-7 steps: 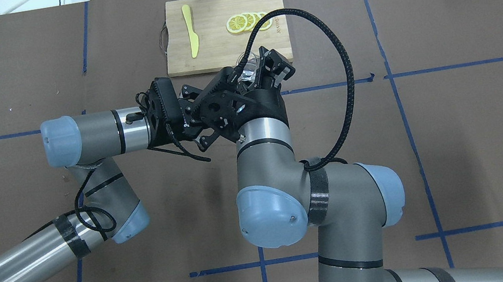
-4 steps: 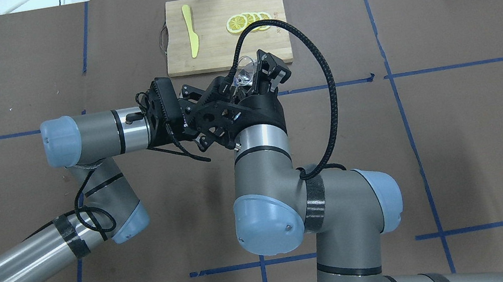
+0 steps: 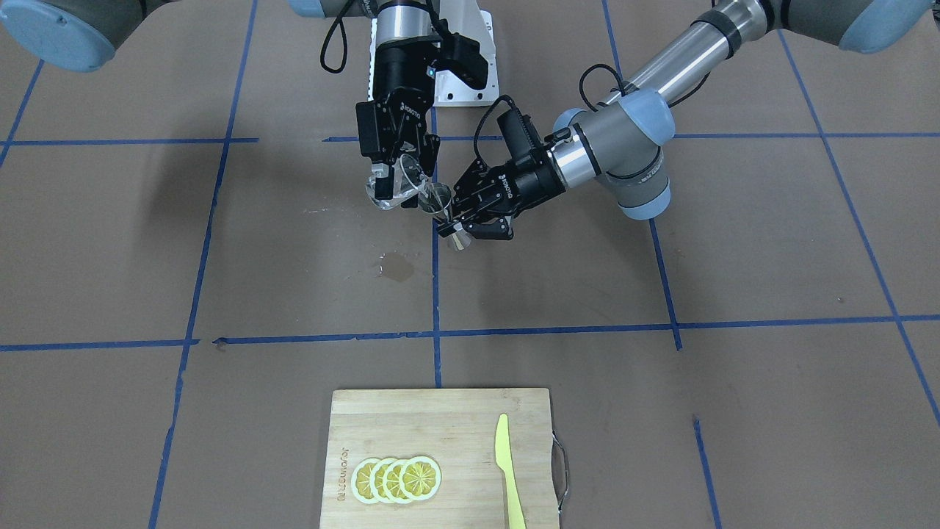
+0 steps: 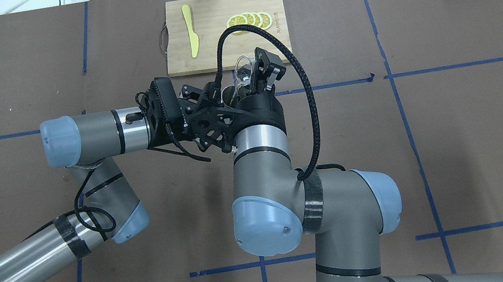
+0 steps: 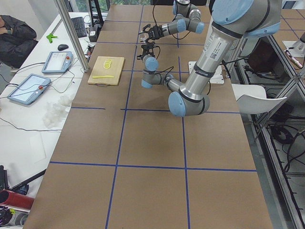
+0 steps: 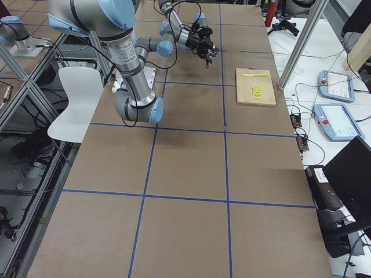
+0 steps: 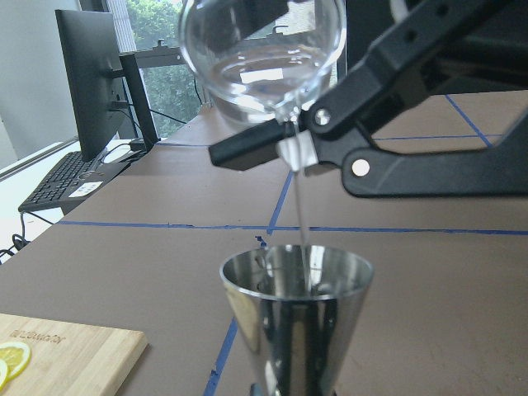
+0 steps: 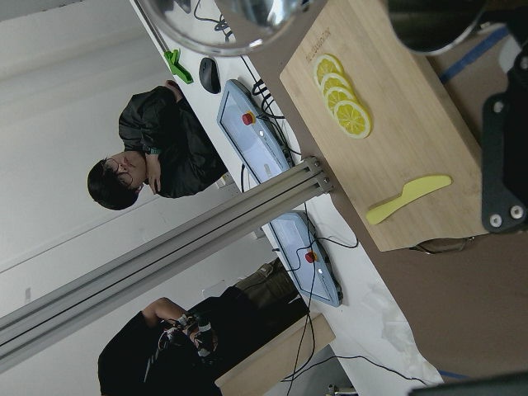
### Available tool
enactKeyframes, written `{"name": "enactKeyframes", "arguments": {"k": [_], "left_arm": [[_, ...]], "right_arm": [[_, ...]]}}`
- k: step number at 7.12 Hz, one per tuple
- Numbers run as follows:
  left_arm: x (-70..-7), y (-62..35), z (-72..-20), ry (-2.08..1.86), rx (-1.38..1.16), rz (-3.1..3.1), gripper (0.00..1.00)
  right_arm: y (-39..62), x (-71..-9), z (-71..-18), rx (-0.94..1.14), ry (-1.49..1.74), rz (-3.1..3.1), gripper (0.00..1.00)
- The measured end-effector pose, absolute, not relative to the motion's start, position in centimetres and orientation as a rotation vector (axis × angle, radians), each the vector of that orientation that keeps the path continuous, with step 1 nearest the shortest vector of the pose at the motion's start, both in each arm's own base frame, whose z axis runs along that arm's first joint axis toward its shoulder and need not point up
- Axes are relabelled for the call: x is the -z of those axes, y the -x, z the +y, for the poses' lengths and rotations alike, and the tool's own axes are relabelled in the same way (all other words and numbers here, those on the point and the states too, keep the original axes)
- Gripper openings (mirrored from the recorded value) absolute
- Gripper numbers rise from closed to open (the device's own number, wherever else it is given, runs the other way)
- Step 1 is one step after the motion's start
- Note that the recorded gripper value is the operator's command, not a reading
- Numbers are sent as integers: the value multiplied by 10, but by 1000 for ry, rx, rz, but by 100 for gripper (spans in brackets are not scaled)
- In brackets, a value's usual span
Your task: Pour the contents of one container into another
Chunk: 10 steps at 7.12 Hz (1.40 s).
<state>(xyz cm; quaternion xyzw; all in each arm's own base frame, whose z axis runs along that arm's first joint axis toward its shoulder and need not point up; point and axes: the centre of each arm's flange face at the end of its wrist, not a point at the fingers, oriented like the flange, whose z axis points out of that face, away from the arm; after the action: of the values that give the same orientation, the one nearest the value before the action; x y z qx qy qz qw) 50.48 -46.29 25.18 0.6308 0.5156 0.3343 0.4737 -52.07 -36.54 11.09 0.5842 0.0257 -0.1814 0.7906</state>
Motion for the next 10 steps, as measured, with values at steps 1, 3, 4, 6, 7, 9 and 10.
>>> {"name": "enactKeyframes", "arguments": {"k": [1,3,4,6,7,9,10], "left_arm": [[-251,-505,-463,-1544,-818,1262,0],[-251,-505,-463,-1544,-818,1262,0],[-251,-505,-463,-1544,-818,1262,0],[-251,-505,-463,-1545,-818,1262,0],[-251,-505,-463,-1545,-818,1262,0],[-250,-504,-462,-1547,-817,1264,0],[-249,-504,-462,-1549,-817,1264,0]], "right_arm": [[521,-111,-365,409,-1258,70,0],[520,-111,-365,434,-1259,88,0],[520,-110,-365,452,-1259,103,0],[519,-108,-366,474,-1266,135,0],[519,-108,-366,488,-1268,152,0],[519,-108,-366,505,-1270,172,0],[519,-108,-366,508,-1270,175,0]]}}
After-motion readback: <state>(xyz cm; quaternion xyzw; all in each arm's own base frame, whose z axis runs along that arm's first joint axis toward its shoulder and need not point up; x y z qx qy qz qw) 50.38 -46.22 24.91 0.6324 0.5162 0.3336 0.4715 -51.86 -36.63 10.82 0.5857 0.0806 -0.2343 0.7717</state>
